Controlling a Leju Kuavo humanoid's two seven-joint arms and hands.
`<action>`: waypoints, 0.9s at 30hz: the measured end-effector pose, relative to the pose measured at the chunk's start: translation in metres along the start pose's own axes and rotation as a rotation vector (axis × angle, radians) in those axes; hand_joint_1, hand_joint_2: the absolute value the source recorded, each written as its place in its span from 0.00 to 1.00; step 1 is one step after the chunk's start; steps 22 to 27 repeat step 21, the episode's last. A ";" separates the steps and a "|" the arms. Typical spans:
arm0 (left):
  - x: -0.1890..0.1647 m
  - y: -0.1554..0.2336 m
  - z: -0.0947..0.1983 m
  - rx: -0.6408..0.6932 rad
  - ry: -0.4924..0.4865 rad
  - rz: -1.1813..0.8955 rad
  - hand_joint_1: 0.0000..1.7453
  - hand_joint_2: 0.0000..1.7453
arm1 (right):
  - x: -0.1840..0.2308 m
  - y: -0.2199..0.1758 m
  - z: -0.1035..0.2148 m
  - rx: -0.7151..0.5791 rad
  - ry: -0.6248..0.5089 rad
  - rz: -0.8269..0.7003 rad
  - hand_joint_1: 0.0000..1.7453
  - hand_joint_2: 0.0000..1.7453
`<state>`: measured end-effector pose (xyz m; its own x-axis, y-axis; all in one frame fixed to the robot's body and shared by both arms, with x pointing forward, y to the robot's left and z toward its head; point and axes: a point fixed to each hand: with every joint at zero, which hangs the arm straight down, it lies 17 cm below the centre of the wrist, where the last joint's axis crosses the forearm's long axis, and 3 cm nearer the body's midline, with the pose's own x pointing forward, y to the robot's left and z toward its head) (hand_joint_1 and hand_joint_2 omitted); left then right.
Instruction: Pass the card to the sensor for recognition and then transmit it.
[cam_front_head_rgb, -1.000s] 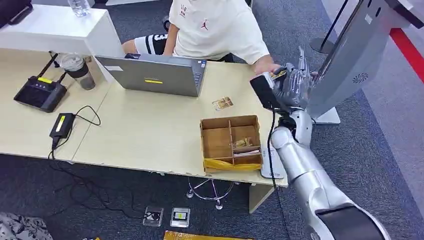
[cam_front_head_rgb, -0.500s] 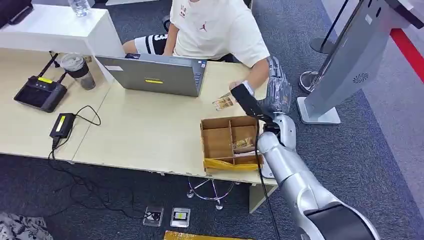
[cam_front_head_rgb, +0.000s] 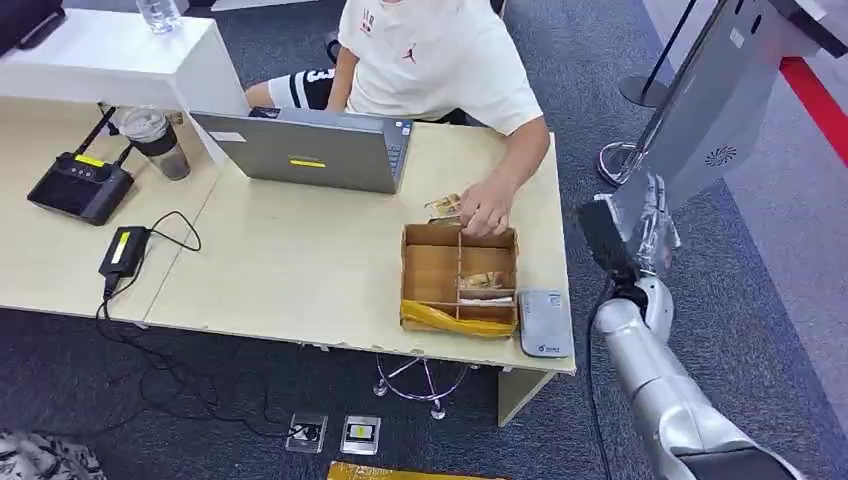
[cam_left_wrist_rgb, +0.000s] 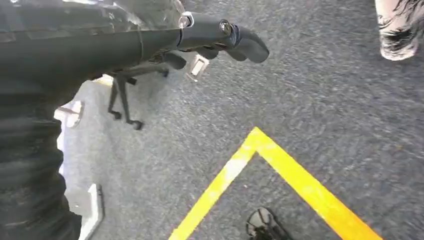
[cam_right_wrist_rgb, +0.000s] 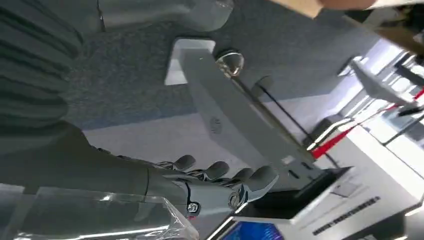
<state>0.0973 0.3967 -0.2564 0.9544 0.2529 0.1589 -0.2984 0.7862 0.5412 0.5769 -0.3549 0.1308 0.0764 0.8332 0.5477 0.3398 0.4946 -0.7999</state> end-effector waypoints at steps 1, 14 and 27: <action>-0.001 0.002 -0.001 0.003 0.005 -0.002 0.00 1.00 | -0.010 -0.001 0.002 0.001 0.016 0.000 0.00 1.00; 0.001 0.009 -0.003 0.023 0.013 -0.069 0.00 1.00 | -0.222 0.053 0.170 0.218 0.616 -0.023 0.00 1.00; 0.005 0.016 -0.008 0.019 -0.012 -0.068 0.00 1.00 | -0.312 0.089 0.370 0.525 1.032 0.087 0.00 1.00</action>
